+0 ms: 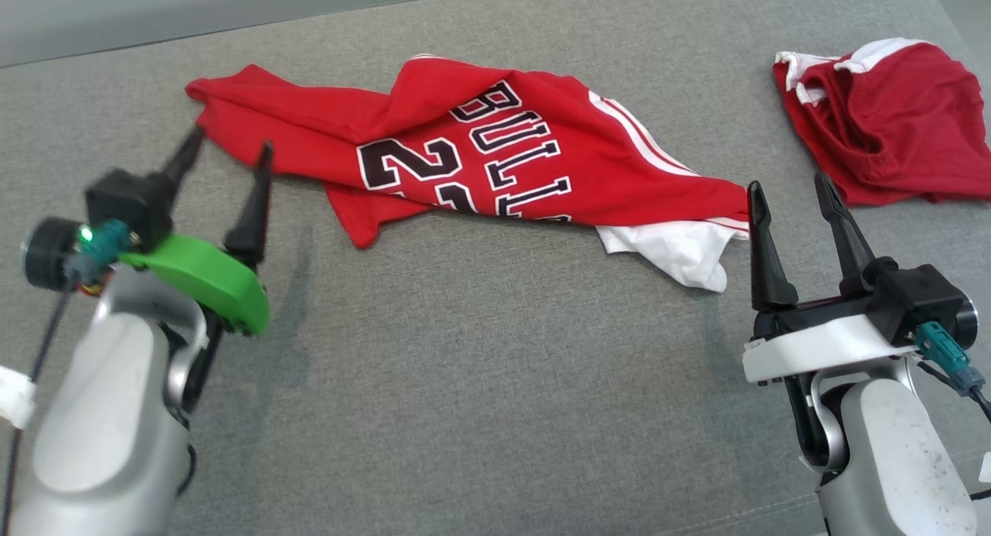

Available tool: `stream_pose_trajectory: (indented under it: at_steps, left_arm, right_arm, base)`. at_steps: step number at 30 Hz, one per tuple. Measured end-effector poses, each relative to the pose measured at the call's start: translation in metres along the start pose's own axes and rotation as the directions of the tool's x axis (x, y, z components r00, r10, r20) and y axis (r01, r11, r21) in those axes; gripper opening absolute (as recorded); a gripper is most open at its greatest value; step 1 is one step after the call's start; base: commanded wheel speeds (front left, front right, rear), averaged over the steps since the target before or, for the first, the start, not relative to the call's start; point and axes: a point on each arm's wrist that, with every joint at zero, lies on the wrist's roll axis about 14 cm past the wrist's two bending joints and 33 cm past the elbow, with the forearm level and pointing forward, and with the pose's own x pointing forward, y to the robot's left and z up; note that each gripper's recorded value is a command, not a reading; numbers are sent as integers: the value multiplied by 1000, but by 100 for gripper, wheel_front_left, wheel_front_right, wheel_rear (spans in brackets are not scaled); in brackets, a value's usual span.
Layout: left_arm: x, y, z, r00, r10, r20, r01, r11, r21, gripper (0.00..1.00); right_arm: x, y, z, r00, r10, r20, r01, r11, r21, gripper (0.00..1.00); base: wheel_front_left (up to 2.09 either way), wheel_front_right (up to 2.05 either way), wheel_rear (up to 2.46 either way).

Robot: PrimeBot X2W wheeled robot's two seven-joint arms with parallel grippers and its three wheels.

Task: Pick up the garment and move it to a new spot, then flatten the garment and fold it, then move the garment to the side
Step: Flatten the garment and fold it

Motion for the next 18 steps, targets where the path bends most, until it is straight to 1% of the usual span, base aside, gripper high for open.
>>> stream_pose_trajectory:
  at_steps: [4,7,14,18]
  left_arm:
    - [-26,-29,-32,997,-41,-71,37,998,-56,100]
    - [-35,-50,-54,989,-79,-123,68,993,-95,100]
    - [-27,-80,-83,970,-153,-189,132,984,-117,100]
    - [-14,-84,-93,963,-166,-210,147,984,-106,100]
  right_arm:
    - [3,10,6,999,26,19,-26,1000,5,100]
    - [3,10,6,999,28,18,-28,1000,3,100]
    - [-1,-3,1,1000,-5,2,5,1000,-13,100]
    - [-4,-12,-2,999,-30,-10,30,999,-24,100]
  base:
    - [0,0,0]
    - [0,0,0]
    - [0,0,0]
    - [0,0,0]
